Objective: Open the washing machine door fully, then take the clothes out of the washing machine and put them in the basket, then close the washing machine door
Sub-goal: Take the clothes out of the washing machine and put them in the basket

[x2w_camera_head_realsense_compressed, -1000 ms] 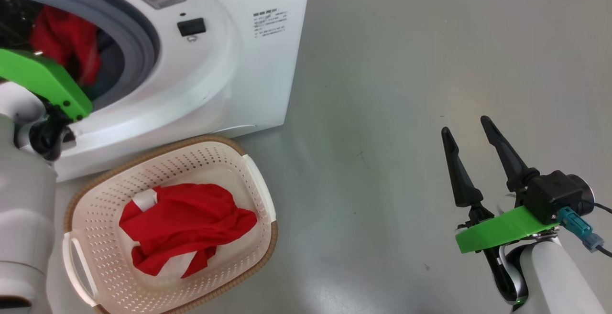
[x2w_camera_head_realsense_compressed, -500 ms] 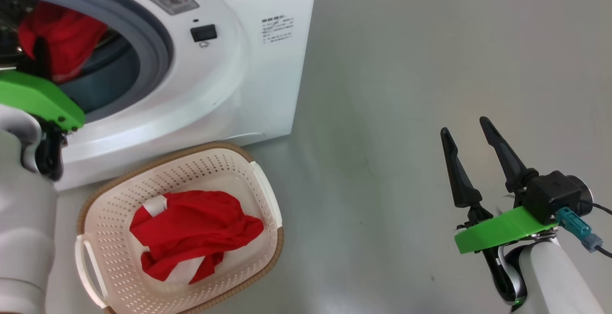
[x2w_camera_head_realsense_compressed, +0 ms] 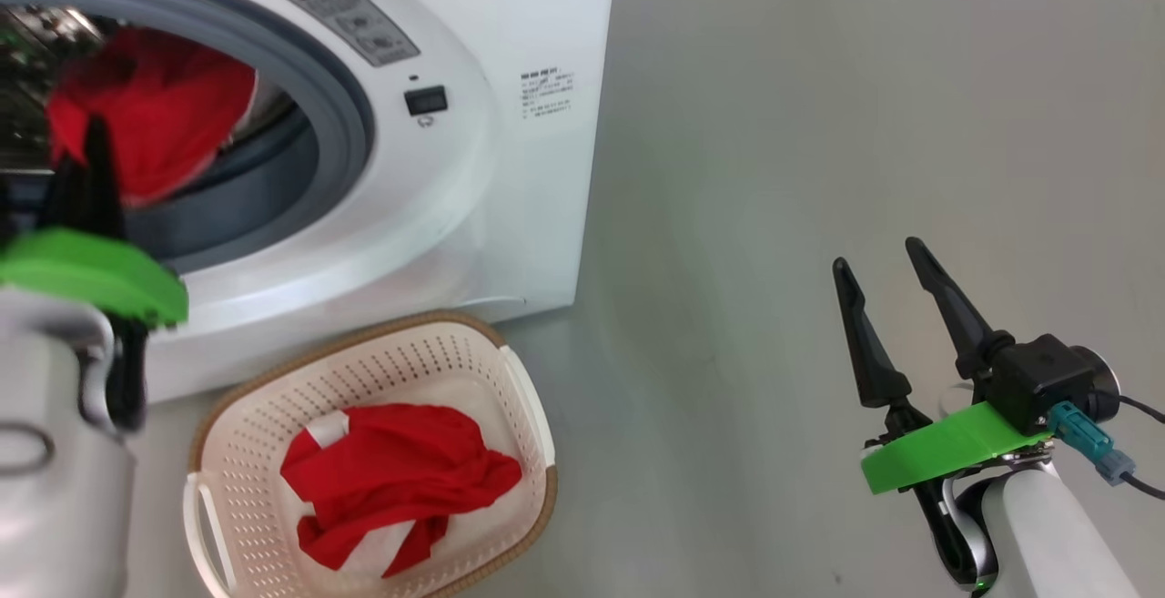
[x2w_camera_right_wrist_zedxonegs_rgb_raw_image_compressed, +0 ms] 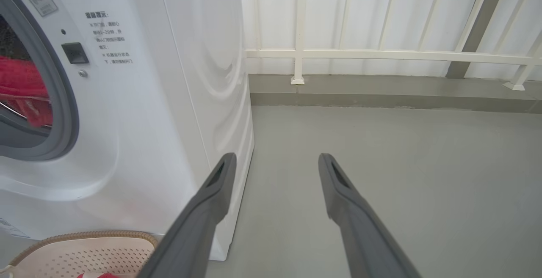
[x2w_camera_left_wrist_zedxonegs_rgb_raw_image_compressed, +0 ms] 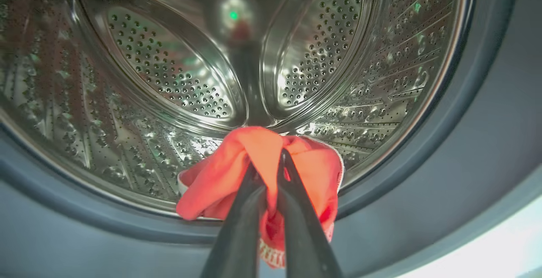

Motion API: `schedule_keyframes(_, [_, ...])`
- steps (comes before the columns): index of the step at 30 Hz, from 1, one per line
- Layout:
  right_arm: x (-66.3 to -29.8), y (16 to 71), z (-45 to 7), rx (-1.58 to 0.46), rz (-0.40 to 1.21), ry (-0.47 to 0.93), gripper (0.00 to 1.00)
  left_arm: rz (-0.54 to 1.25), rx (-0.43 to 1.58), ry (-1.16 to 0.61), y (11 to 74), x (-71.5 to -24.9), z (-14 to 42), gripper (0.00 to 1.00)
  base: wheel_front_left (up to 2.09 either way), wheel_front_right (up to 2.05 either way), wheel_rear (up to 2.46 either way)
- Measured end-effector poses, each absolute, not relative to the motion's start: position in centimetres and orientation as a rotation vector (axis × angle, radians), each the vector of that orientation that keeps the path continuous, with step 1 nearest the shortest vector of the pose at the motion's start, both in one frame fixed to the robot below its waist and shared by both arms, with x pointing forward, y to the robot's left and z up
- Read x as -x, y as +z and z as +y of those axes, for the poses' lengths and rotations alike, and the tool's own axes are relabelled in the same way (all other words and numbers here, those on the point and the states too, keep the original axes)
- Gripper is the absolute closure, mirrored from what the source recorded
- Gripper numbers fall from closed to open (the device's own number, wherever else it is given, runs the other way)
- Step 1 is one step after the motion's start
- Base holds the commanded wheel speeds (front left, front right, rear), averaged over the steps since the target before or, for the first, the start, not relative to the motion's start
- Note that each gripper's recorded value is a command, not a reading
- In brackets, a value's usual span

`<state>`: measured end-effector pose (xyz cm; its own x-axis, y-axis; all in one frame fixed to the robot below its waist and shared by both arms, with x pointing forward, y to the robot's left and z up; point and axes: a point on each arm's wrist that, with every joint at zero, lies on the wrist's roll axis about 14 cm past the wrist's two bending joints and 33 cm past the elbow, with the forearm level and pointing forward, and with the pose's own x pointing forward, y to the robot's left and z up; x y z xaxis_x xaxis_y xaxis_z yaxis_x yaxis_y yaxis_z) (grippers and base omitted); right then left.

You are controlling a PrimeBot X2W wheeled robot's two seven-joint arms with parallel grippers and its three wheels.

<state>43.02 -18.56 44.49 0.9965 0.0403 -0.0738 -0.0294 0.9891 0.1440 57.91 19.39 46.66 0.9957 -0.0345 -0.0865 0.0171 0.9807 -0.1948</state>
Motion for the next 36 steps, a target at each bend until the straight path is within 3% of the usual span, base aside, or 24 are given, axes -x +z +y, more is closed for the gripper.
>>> schedule_keyframes(36, [-37.2, 48.9, -17.1, -0.165, -0.021, 0.074, 0.0, -0.325, 0.16, -0.03, 61.1, -42.8, 18.6, 1.0, 0.0, 0.0, 0.0])
